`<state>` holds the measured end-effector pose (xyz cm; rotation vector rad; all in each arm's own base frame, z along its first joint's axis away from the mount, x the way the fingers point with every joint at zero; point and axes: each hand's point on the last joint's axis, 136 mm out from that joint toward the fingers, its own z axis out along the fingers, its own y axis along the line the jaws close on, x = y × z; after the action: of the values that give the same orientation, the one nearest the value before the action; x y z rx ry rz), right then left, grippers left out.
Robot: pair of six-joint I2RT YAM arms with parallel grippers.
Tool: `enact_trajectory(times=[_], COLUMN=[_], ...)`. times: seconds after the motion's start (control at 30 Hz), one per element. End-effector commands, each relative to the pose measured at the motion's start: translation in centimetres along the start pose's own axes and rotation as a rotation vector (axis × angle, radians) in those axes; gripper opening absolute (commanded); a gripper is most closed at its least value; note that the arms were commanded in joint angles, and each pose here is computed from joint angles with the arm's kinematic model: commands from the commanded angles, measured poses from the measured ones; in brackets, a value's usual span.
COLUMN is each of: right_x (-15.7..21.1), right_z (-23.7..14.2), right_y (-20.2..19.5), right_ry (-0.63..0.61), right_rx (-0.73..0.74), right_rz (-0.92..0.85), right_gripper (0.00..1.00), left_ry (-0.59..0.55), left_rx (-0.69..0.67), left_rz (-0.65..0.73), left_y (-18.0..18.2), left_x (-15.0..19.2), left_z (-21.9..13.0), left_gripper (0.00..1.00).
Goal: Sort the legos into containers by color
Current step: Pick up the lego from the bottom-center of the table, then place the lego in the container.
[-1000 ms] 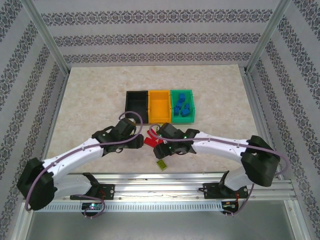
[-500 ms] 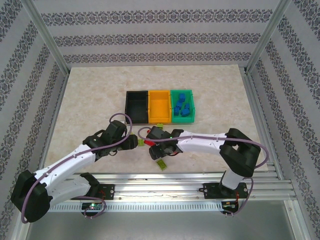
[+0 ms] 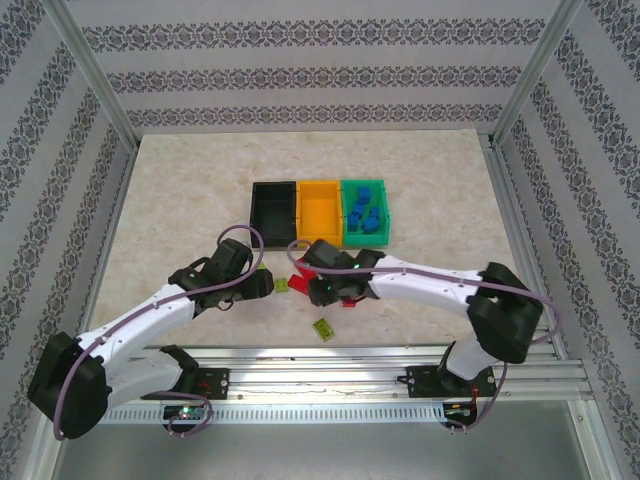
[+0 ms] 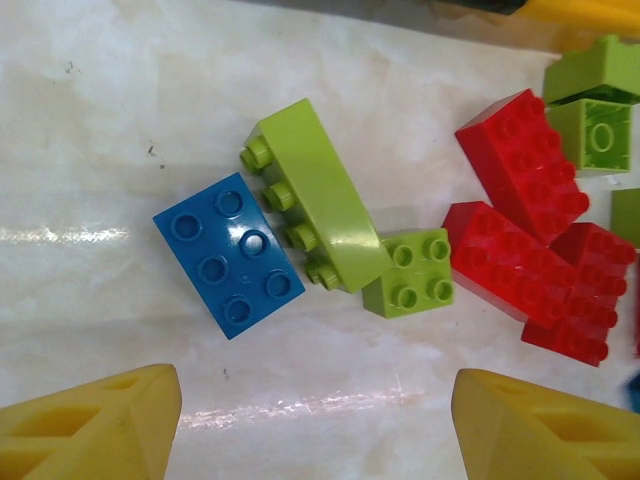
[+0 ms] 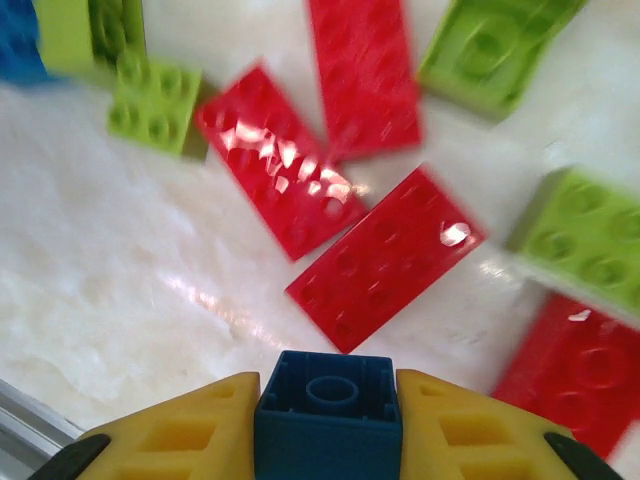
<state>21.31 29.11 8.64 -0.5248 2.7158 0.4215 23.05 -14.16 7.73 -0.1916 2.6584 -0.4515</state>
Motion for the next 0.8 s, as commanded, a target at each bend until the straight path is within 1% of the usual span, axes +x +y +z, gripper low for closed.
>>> enact_trajectory(times=[0.0, 0.03, 0.17, 0.23, 0.37, 0.43, 0.47, 0.53, 0.57, 0.67, 0.7, 0.77], right_x=[-4.0, -4.9, -9.8, -12.2, -16.2, -18.0, -18.5, -19.3, -19.4, -19.3, -19.0, -18.5], right_z=[-2.9, -3.3, -4.6, -4.7, -4.4, -4.3, -4.2, -3.9, -3.7, -3.3, -3.2, -3.3], right_y=[-2.3, -3.2, -9.0, -11.7, -15.7, -17.6, -18.4, -19.7, -20.0, -20.0, -19.6, -19.0], right_ry=[-0.120, -0.143, -0.236, -0.255, -0.292, -0.311, -0.312, -0.304, -0.297, -0.280, -0.279, -0.283], right_rx=[0.007, 0.013, 0.070, 0.091, 0.175, 0.218, 0.233, 0.257, 0.261, 0.248, 0.232, 0.212], right_rz=[0.033, 0.049, 0.171, 0.232, 0.260, 0.274, 0.281, 0.292, 0.290, 0.284, 0.280, 0.279], right_gripper=[0.33, 0.33, 0.33, 0.33, 0.35, 0.37, 0.39, 0.48, 0.50, 0.60, 0.62, 0.63], left_ry=[-0.005, -0.003, 0.036, 0.040, 0.032, 0.036, 0.039, 0.054, 0.063, 0.089, 0.099, 0.115], left_rx=[0.028, 0.032, 0.006, -0.010, -0.009, -0.011, -0.009, -0.006, -0.008, -0.020, -0.022, -0.026], left_rz=[-0.011, -0.014, -0.040, -0.070, -0.139, -0.175, -0.184, -0.197, -0.198, -0.199, -0.197, -0.188], left_y=[-0.4, -0.4, 0.1, 0.6, 1.2, 1.6, 1.6, 1.5, 1.5, 1.7, 1.7, 1.7], left_x=[-0.4, -0.4, -0.2, -0.3, -0.8, -1.1, -1.2, -1.4, -1.4, -1.2, -1.0, -0.9], left_z=[0.5, 0.6, 1.5, 1.8, 2.1, 2.2, 2.3, 2.5, 2.6, 3.1, 3.3, 3.6], left_gripper=[0.72, 0.72, 0.72, 0.72, 0.72, 0.72, 0.72, 0.72, 0.72, 0.72, 0.72, 0.72])
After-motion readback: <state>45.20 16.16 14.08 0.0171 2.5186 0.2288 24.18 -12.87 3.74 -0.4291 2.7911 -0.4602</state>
